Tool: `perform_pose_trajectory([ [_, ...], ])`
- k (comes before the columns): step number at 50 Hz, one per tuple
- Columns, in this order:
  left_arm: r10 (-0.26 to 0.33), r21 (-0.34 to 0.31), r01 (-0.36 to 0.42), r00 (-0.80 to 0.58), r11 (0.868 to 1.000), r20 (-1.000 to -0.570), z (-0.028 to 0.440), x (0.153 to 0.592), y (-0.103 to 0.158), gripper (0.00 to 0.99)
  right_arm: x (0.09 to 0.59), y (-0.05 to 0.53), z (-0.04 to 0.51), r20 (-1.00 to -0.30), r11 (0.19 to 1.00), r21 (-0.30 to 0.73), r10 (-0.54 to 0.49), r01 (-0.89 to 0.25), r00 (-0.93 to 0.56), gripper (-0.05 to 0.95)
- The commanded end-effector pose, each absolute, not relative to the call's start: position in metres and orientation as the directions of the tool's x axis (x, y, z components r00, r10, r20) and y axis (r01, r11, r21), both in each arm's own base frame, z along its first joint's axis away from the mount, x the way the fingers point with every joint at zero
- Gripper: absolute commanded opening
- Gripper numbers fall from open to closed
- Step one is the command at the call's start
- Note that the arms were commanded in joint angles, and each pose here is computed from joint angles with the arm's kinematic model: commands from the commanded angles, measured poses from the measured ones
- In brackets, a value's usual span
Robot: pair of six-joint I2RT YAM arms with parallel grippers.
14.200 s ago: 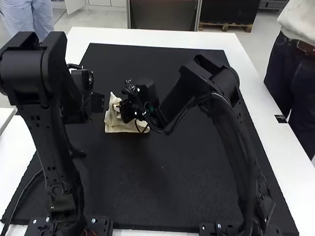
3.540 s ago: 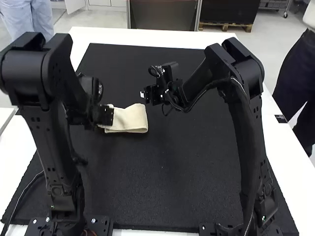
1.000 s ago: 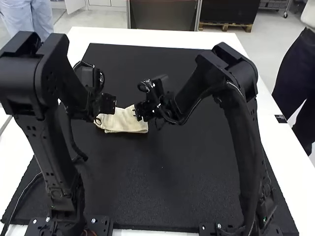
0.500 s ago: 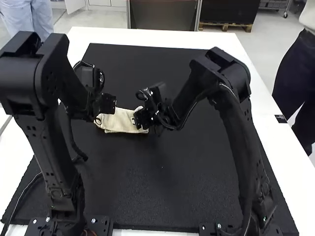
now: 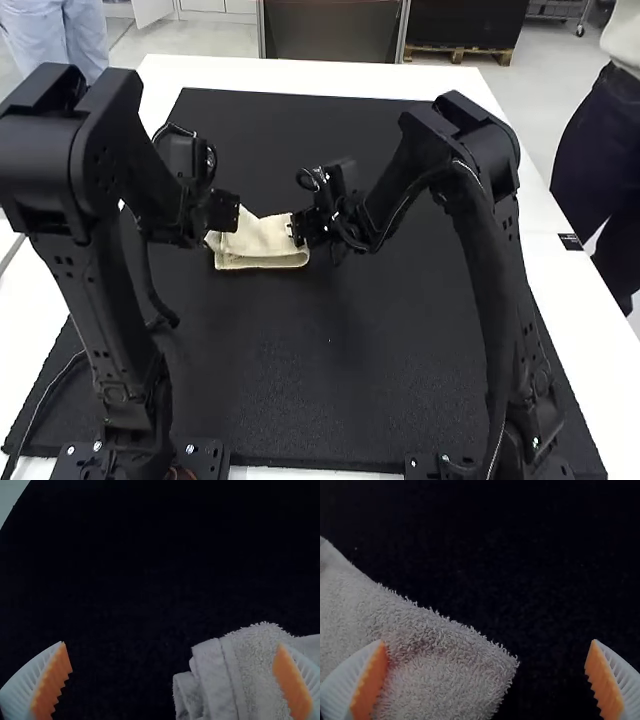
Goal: Fold the towel.
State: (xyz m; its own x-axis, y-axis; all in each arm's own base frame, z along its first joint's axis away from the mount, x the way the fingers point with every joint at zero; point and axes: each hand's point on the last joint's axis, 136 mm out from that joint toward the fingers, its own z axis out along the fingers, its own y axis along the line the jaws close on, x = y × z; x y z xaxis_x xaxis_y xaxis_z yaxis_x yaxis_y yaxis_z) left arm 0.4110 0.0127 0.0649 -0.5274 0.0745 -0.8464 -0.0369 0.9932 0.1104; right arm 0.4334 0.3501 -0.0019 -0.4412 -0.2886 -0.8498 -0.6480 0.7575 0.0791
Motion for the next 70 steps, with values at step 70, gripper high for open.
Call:
perform_pose_trajectory([
  [70, 0.072, 0.096, -0.042, -0.398, 0.994, -0.914, 0.114, 0.439, 0.003, 0.946, 0.468, 0.357, 0.098, -0.940, 0.781, 0.078, -0.150, -0.620, -0.307, 0.90],
])
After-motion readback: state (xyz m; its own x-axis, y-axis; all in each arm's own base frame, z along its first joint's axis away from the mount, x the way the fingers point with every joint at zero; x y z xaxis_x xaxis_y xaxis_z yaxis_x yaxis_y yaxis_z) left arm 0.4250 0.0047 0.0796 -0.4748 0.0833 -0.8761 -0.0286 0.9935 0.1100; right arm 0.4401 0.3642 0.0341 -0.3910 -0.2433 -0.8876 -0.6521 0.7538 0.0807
